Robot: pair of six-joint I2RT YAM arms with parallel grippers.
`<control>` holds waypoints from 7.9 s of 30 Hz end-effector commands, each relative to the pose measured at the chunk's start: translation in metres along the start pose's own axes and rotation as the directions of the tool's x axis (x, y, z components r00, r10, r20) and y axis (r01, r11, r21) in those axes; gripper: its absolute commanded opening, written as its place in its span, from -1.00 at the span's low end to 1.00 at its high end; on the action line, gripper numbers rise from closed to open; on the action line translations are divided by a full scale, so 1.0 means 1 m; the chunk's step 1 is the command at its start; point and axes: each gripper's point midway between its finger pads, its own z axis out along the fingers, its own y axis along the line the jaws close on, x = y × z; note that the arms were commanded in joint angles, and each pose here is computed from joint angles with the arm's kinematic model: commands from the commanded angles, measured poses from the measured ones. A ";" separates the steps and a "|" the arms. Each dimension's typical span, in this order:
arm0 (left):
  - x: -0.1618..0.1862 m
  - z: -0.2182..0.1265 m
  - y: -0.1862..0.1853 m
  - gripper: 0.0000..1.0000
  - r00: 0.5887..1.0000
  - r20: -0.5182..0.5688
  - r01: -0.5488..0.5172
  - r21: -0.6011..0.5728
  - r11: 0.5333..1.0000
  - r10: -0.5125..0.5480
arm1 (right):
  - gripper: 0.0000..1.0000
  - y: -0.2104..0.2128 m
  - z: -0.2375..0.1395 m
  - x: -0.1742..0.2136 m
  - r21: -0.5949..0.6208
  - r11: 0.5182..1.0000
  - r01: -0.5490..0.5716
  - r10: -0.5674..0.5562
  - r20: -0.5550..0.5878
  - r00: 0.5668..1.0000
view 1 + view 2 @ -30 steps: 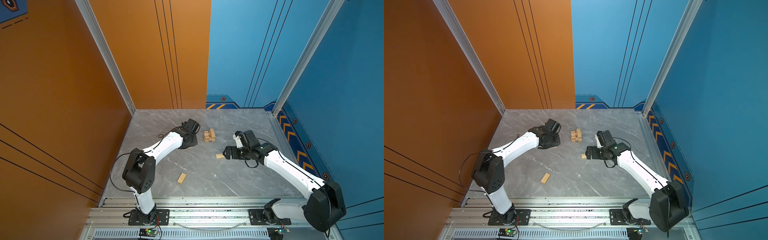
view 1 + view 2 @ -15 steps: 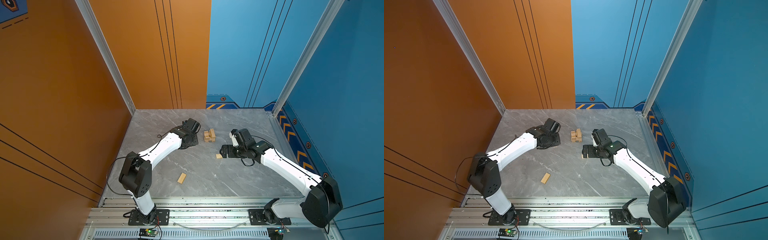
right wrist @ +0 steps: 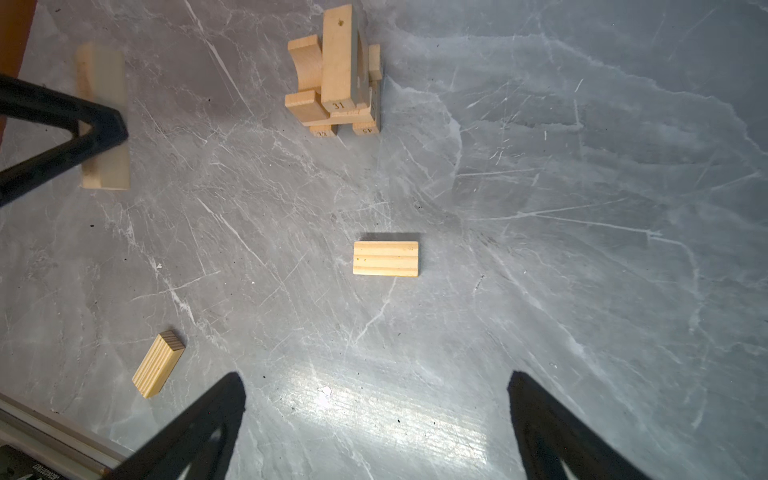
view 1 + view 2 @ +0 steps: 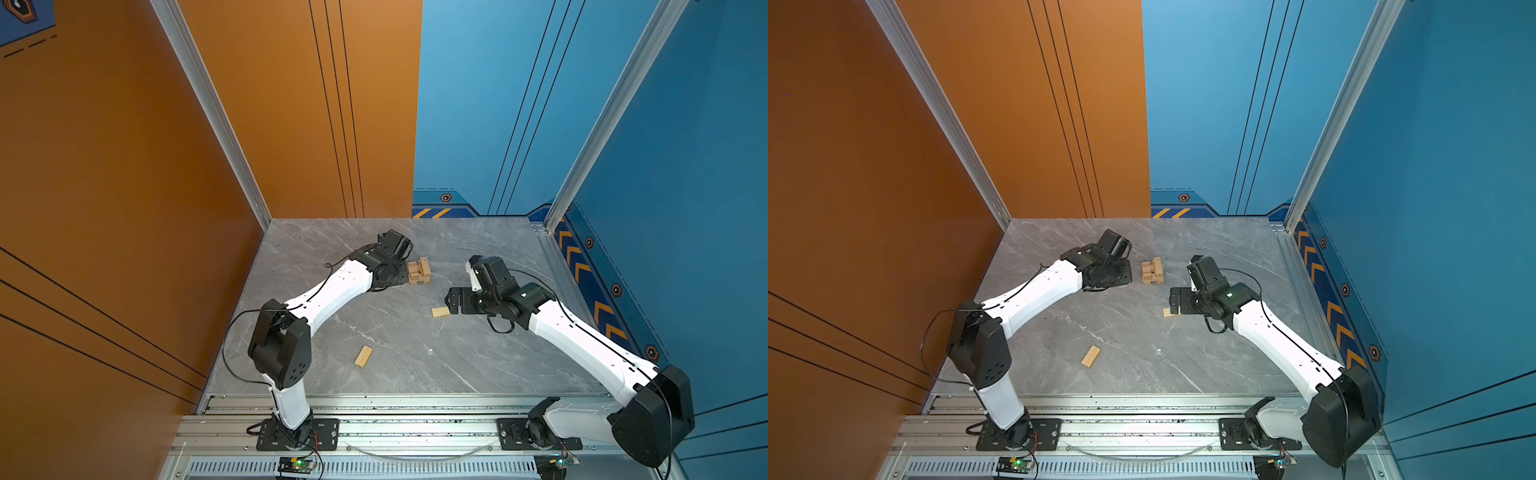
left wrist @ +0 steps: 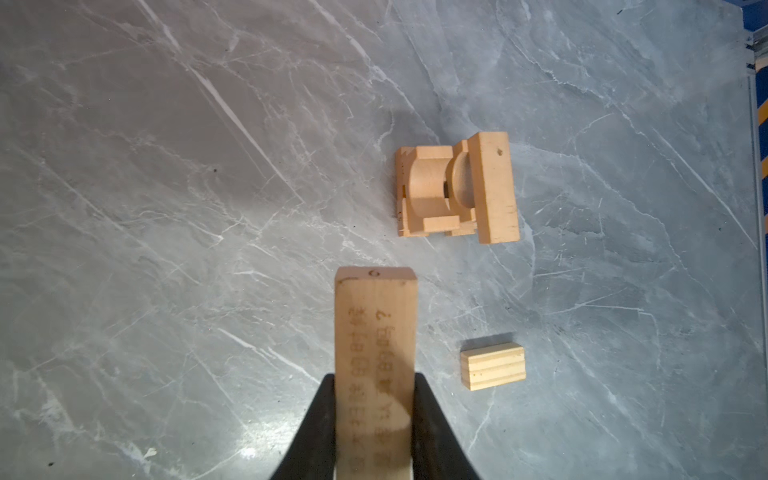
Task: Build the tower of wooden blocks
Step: 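Lift the engraved block with the left gripper and carry it toward the structure, then lower the engraved block upright beside the structure with the left gripper, then hold the engraved block against the structure and open the left gripper, then raise the left gripper away while the right gripper moves over the structure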
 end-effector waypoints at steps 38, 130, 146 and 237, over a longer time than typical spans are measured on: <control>-0.018 0.086 -0.044 -0.64 0.993 -0.112 -0.019 0.053 0.998 0.025 | 1.00 -0.028 0.009 -0.021 0.026 0.996 -0.090 0.090 0.005 0.996; -0.037 0.110 -0.033 -0.45 0.995 -0.104 0.005 0.012 1.000 -0.004 | 1.00 -0.028 0.028 -0.030 -0.037 0.995 -0.092 0.092 -0.022 0.996; -0.036 0.113 -0.037 -0.41 0.994 -0.111 0.007 0.022 1.000 -0.004 | 1.00 -0.033 0.031 -0.028 -0.028 0.995 -0.096 0.095 -0.033 0.995; 0.042 -0.113 0.095 0.39 0.973 0.232 -0.035 0.096 0.995 0.011 | 1.00 0.049 0.075 -0.063 0.162 0.977 0.135 -0.111 -0.149 0.983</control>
